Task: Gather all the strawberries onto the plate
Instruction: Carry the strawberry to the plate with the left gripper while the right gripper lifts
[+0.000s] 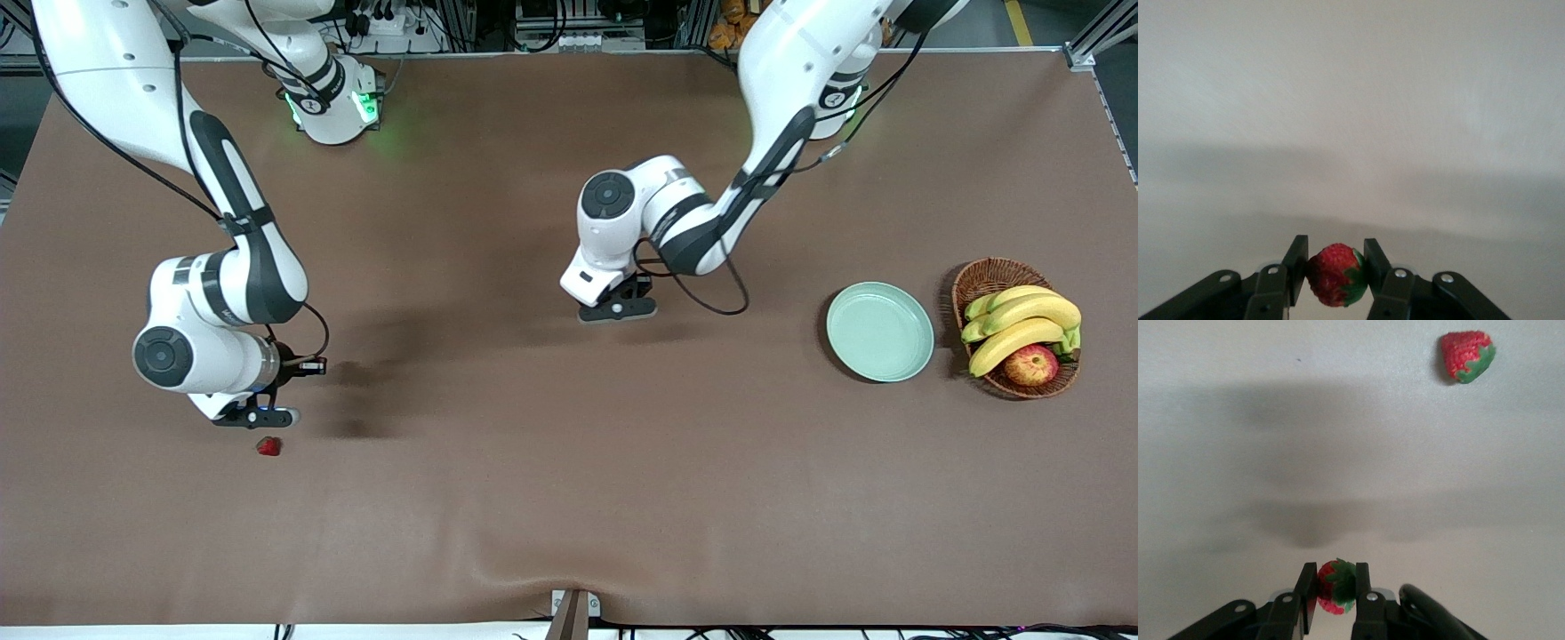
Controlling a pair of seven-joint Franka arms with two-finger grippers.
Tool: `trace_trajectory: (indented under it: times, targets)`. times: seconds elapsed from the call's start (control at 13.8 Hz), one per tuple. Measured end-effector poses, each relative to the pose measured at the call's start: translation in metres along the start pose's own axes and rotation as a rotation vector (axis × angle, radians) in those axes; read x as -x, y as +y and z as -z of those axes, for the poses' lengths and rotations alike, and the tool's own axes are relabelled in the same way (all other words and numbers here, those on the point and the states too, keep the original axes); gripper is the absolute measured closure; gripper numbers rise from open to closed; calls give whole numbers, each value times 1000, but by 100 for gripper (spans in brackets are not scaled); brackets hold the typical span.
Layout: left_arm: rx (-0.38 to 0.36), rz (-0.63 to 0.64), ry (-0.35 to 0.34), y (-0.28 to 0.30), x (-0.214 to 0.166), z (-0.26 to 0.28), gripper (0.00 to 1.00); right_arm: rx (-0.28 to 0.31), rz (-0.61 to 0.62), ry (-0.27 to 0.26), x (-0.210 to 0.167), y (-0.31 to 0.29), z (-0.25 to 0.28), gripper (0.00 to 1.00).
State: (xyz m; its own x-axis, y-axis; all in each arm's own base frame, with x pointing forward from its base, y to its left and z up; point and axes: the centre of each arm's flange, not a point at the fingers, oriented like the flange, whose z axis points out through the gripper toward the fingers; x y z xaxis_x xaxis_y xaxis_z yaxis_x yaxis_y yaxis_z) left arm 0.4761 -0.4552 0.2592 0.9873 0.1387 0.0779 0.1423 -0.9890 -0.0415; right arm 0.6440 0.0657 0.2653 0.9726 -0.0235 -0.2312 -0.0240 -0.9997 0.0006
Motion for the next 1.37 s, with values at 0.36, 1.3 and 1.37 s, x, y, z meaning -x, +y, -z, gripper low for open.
trace_trajectory:
  times: [0.36,1.3,1.37]
  targets:
    - [-67,236,3,-93,-83,57,59,-26,-90,5,4,-61,45,73]
    - [-119,436,-76,-399,-214,31,59,-131,-431,22,100,-325,74,73]
    - [-112,415,-80,-414,-213,36,59,-138,-456,30,109,-343,69,73]
